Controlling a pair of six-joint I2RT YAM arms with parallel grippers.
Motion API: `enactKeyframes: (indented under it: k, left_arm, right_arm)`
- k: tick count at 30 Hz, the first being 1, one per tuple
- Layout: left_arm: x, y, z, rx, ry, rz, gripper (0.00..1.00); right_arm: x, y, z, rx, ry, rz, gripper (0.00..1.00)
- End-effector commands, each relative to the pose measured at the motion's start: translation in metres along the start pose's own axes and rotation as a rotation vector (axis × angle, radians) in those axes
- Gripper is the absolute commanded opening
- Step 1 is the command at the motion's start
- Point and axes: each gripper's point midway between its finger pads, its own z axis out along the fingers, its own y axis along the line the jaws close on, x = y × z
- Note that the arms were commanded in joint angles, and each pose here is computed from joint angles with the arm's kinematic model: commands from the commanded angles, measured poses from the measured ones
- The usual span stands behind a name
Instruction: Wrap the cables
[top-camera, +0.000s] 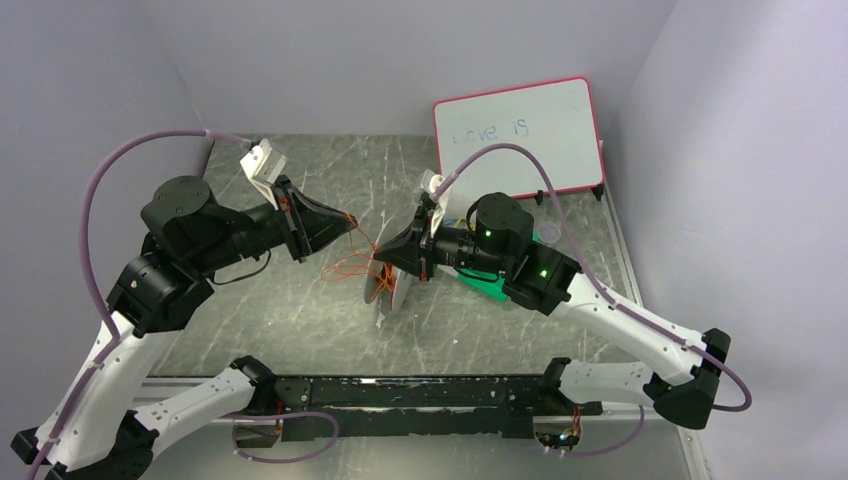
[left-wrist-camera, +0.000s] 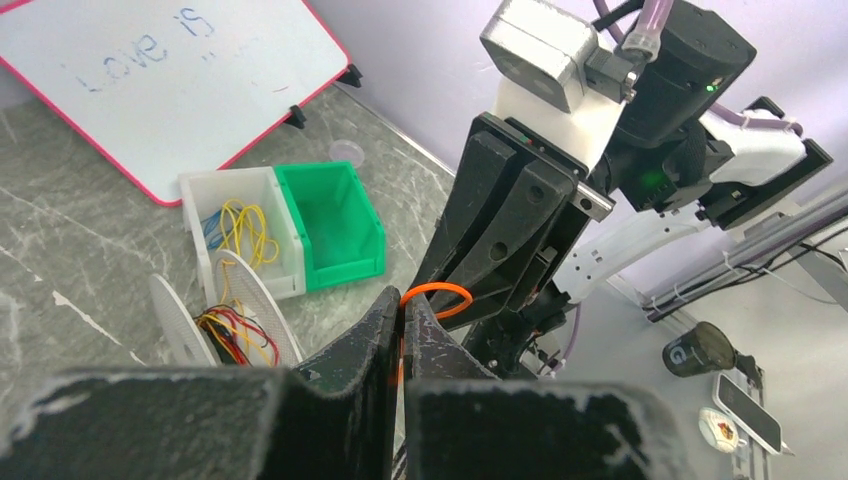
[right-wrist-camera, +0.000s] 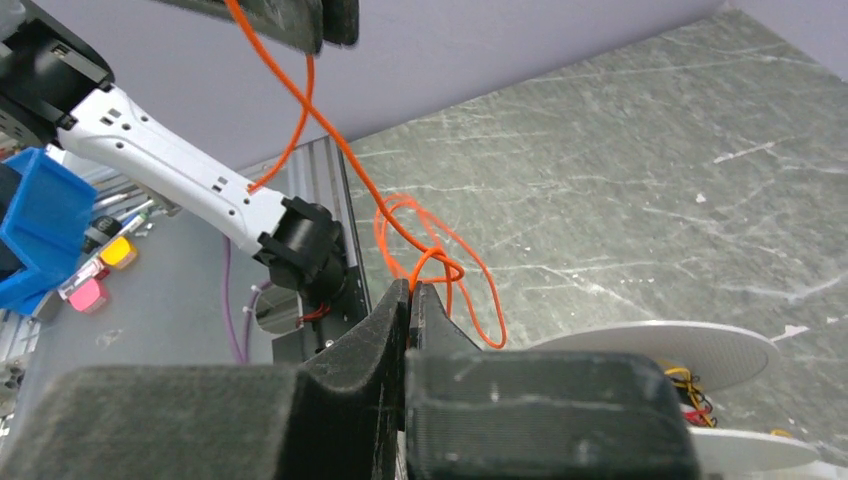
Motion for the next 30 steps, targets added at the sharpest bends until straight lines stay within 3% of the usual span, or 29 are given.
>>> enactKeyframes:
  k: [1, 7, 19, 30]
  left_arm:
    - [-0.014, 0.007, -0.01, -0.076, -0.058, 0.021, 0.07]
    - [-0.035, 0.024, -0.03, -0.223, -0.147, 0.084, 0.07]
    - [-0.083, 0.017, -0.08, -0.343, -0.325, 0.184, 0.07]
    - [-0.116, 0.022, -0.142, -0.533, -0.493, 0.221, 0.07]
  right_arm:
    - [0.005, -0.005, -0.007, 0.042, -0.008, -0.007, 0.0]
    - [0.036, -0.027, -0.025, 0.189, 0.033, 0.031, 0.0]
    - [0.103, -0.073, -0.075, 0.544, 0.164, 0.17, 0.0]
    - [0.154, -0.094, -0.118, 0.773, 0.195, 0.304, 0.0]
